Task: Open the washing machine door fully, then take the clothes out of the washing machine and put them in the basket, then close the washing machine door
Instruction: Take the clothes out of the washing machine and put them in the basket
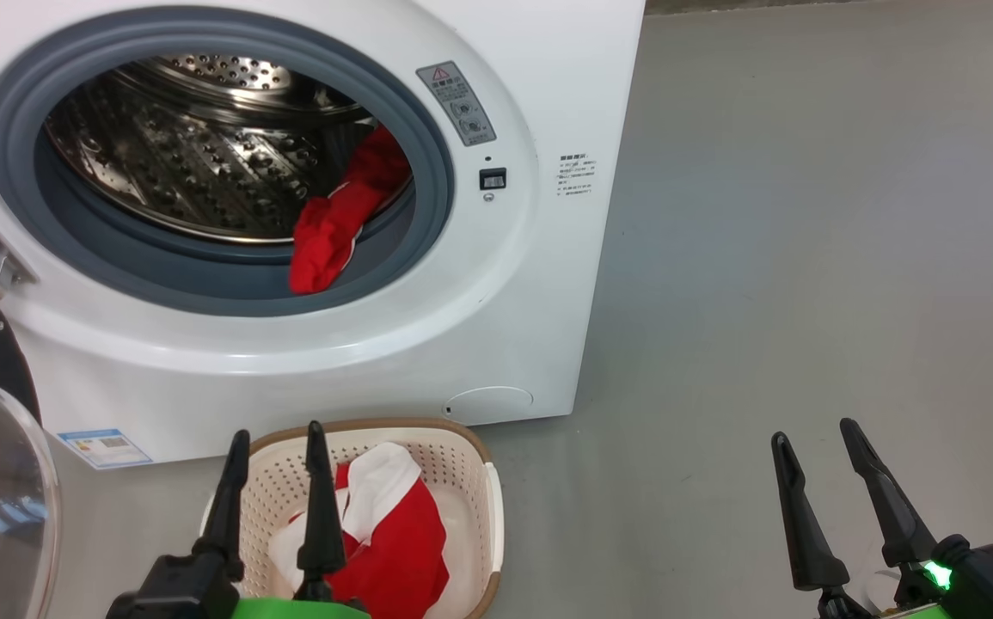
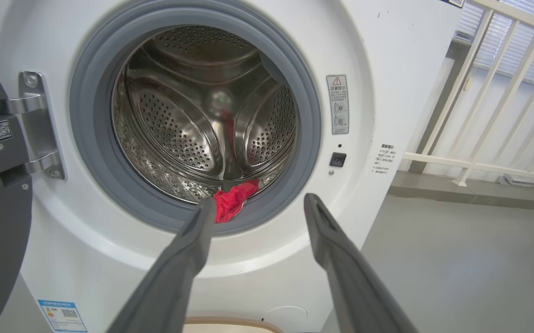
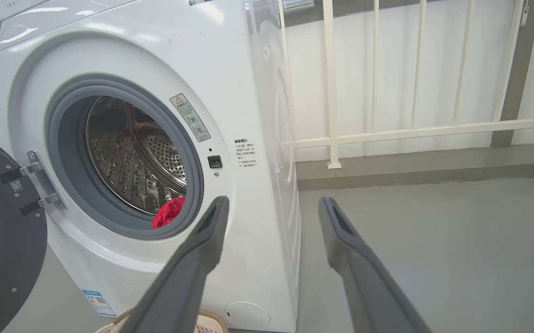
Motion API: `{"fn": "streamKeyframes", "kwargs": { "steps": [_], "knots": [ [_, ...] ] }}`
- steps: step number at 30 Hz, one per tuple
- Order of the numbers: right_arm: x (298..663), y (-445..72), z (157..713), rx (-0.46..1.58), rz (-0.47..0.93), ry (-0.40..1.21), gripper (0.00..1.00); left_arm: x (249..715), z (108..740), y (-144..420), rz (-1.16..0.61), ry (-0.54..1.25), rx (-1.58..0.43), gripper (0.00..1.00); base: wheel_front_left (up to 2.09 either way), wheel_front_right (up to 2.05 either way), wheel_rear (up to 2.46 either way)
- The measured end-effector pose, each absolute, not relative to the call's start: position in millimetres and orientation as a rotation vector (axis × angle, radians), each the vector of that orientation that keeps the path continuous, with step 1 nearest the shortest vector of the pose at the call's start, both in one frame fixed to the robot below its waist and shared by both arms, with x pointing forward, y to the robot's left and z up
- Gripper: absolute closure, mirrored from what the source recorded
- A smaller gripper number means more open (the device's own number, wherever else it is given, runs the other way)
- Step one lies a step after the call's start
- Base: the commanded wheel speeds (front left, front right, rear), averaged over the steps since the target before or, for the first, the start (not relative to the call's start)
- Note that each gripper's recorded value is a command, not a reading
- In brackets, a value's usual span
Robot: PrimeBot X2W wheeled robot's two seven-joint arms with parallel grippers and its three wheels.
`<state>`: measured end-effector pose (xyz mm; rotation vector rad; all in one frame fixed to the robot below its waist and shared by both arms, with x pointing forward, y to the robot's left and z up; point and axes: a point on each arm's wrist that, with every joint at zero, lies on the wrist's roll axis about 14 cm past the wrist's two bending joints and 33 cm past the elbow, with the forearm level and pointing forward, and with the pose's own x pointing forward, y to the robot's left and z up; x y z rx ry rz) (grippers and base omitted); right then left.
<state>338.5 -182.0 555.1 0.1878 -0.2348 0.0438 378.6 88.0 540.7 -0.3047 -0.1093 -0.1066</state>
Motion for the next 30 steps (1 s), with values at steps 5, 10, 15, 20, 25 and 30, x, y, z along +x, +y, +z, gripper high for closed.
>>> {"fn": "streamKeyframes", "kwargs": {
  "steps": [5,10,15,20,25,30],
  "knots": [
    [337.6,-183.3,555.4,0.188,0.039,-0.236,0.00,378.2,541.2,85.0,-0.116,-0.108,-0.315,0.00,0.00,0.00,0.00],
    [337.3,-184.9,554.7,0.187,0.033,-0.234,0.00,379.6,539.4,82.5,-0.123,-0.101,-0.316,0.00,0.00,0.00,0.00],
    [337.7,-186.3,551.7,0.186,0.027,-0.223,0.00,384.1,531.8,81.9,-0.134,-0.080,-0.310,0.00,0.00,0.00,0.00],
    [339.2,-189.3,545.4,0.184,0.013,-0.202,0.00,398.4,531.2,74.3,-0.162,-0.082,-0.309,0.00,0.00,0.00,0.00],
    [344.1,-190.9,537.3,0.183,0.004,-0.176,0.00,415.7,525.6,66.5,-0.197,-0.073,-0.299,0.00,0.00,0.00,0.00],
    [354.4,-193.7,531.1,0.176,-0.004,-0.158,0.00,441.1,519.1,61.2,-0.224,-0.068,-0.281,0.00,0.00,0.00,0.00]
  ]
}}
